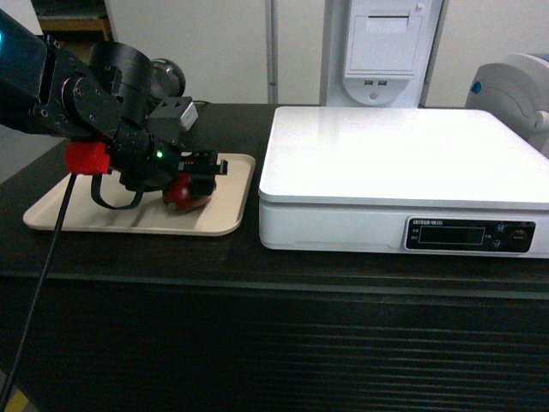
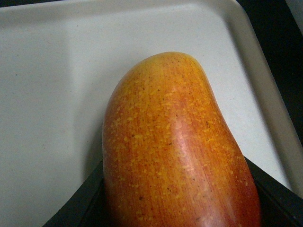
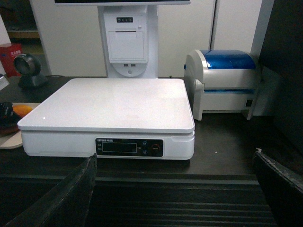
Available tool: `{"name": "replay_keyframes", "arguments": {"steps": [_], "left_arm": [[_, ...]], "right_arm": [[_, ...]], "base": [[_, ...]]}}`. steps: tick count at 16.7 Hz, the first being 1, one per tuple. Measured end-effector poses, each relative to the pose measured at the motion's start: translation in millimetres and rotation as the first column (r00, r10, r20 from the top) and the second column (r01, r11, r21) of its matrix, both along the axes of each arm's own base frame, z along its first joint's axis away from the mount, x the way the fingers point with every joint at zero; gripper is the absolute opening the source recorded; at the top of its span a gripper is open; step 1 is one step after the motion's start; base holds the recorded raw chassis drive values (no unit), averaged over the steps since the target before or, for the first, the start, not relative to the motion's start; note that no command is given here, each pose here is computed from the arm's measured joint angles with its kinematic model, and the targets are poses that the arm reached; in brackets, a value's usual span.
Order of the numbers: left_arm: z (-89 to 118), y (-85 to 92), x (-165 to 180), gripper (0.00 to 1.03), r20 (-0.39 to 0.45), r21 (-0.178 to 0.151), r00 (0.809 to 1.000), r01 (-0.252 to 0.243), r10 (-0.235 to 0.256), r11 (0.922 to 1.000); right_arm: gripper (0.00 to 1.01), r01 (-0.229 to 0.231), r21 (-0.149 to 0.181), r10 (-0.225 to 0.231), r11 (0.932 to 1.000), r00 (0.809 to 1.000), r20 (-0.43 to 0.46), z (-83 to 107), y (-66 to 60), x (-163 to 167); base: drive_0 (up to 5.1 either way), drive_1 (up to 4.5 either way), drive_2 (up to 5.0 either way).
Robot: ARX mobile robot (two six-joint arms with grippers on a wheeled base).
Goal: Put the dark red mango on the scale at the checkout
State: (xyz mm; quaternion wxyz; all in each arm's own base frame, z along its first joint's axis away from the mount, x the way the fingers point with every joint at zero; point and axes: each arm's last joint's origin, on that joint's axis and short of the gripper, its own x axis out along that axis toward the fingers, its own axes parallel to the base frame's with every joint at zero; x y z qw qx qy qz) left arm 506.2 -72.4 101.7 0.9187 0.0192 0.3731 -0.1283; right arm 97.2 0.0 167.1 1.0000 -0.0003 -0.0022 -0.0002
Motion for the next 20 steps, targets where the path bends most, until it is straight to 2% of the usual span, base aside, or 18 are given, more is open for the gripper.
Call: {"name": "replay_keyframes", "arguments": {"steps": [3, 6, 8, 9, 10, 11, 13, 16, 18, 19, 20], "left_arm": [[13.9, -1.5, -4.4, 0.63, 0.027, 0.008, 1.000, 0.013, -0.014, 0.9999], [59.7, -9.3, -11.5, 0.62, 0.136, -0.012, 0.990, 0.044, -0.042, 0.9990], [94.9, -26.6, -19.2, 0.62, 0.223, -0.032, 0.971, 0.096, -0.086, 0.9949], [109.2, -39.5, -24.6, 0.62, 0.256, -0.045, 0.960, 0.131, -0.115, 0.9904], [117.2, -51.7, -29.5, 0.62, 0.271, -0.058, 0.952, 0.165, -0.144, 0.9845], [124.2, -70.3, -34.3, 0.62, 0.276, -0.079, 0.943, 0.215, -0.186, 0.9734], [134.0, -97.1, -39.5, 0.62, 0.279, -0.091, 0.930, 0.274, -0.239, 0.9574], [150.1, -142.2, -42.8, 0.62, 0.302, -0.113, 0.901, 0.357, -0.310, 0.9274], [140.7, -175.4, -43.5, 0.62, 0.268, -0.114, 0.895, 0.397, -0.356, 0.9108], [129.0, -191.3, -44.0, 0.62, 0.233, -0.116, 0.898, 0.407, -0.373, 0.9061], [120.5, -201.8, -44.7, 0.62, 0.207, -0.115, 0.902, 0.408, -0.380, 0.9055]], "right_arm": [[0.98, 0.000, 0.000, 0.000, 1.0000, 1.000, 0.000, 0.0, 0.0, 0.0], [0.98, 0.000, 0.000, 0.000, 1.0000, 1.000, 0.000, 0.0, 0.0, 0.0], [0.98, 0.000, 0.000, 0.000, 1.0000, 1.000, 0.000, 0.0, 0.0, 0.0], [0.98, 0.000, 0.000, 0.000, 1.0000, 1.000, 0.000, 0.0, 0.0, 0.0], [0.98, 0.000, 0.000, 0.000, 1.0000, 1.000, 0.000, 0.0, 0.0, 0.0], [0.98, 0.000, 0.000, 0.000, 1.0000, 1.000, 0.000, 0.0, 0.0, 0.0], [0.98, 0.000, 0.000, 0.000, 1.0000, 1.000, 0.000, 0.0, 0.0, 0.0], [0.98, 0.000, 0.000, 0.000, 1.0000, 1.000, 0.000, 0.0, 0.0, 0.0], [0.98, 0.000, 0.000, 0.000, 1.0000, 1.000, 0.000, 0.0, 0.0, 0.0], [0.98, 0.000, 0.000, 0.000, 1.0000, 1.000, 0.000, 0.0, 0.0, 0.0], [0.98, 0.000, 0.000, 0.000, 1.0000, 1.000, 0.000, 0.0, 0.0, 0.0]], "base": [[0.0, 0.00, 0.0], [0.0, 0.00, 0.0], [0.0, 0.00, 0.0], [0.0, 0.00, 0.0], [0.0, 0.00, 0.0], [0.0, 0.00, 0.0], [0.0, 0.00, 0.0], [0.0, 0.00, 0.0], [0.0, 0.00, 0.0], [0.0, 0.00, 0.0], [0.0, 0.00, 0.0]]}}
